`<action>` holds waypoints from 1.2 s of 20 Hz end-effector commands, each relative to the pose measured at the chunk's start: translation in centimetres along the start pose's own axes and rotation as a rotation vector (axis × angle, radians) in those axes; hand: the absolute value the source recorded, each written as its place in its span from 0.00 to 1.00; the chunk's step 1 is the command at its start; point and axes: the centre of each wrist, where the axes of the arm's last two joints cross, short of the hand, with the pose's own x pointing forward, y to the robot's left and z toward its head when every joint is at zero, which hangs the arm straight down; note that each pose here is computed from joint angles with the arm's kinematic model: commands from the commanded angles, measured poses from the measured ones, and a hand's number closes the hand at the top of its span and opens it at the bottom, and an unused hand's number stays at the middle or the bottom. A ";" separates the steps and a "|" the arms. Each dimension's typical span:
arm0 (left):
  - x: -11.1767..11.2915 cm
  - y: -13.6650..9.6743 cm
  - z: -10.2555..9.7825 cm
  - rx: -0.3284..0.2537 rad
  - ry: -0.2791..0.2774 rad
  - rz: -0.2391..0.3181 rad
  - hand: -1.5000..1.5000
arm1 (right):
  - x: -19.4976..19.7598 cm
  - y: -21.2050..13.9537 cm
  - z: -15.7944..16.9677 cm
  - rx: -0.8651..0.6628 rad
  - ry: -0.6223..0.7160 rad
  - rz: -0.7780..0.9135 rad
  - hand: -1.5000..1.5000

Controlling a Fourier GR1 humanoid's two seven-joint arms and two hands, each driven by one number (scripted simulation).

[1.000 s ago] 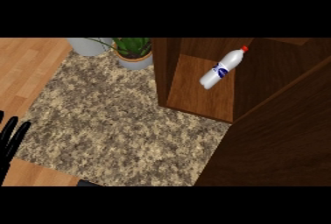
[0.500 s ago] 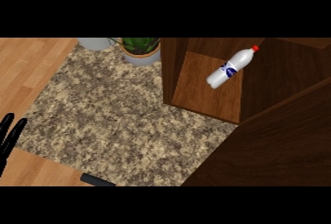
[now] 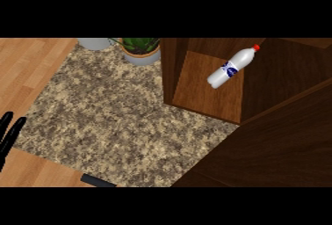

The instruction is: Pick up the bottled water, place it into the cabinet and close the cabinet

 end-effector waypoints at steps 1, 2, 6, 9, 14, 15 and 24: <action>0.1 0.5 0.0 0.007 0.009 -0.006 0.00 | -0.7 -1.2 -1.6 -0.047 0.069 0.046 1.00; 0.1 0.6 0.2 0.013 0.015 -0.010 0.00 | -0.8 -1.5 -1.8 -0.046 0.090 0.053 1.00; 0.0 0.4 -0.1 0.011 -0.002 0.002 0.00 | -1.7 -3.2 -3.4 -0.058 0.158 0.087 1.00; -0.2 0.7 0.2 0.017 0.016 0.013 0.00 | -2.5 -4.5 -4.8 -0.083 0.197 0.086 1.00; 0.4 1.0 0.0 0.012 0.015 -0.003 0.00 | -3.5 -6.7 -8.0 -0.123 0.247 0.061 1.00; -0.1 1.4 0.6 0.034 0.023 -0.001 0.00 | -3.7 -7.0 -8.8 -0.117 0.249 0.048 1.00; -0.3 1.7 0.9 0.055 0.016 0.006 0.00 | -2.8 -12.3 -16.4 -0.378 0.267 0.039 1.00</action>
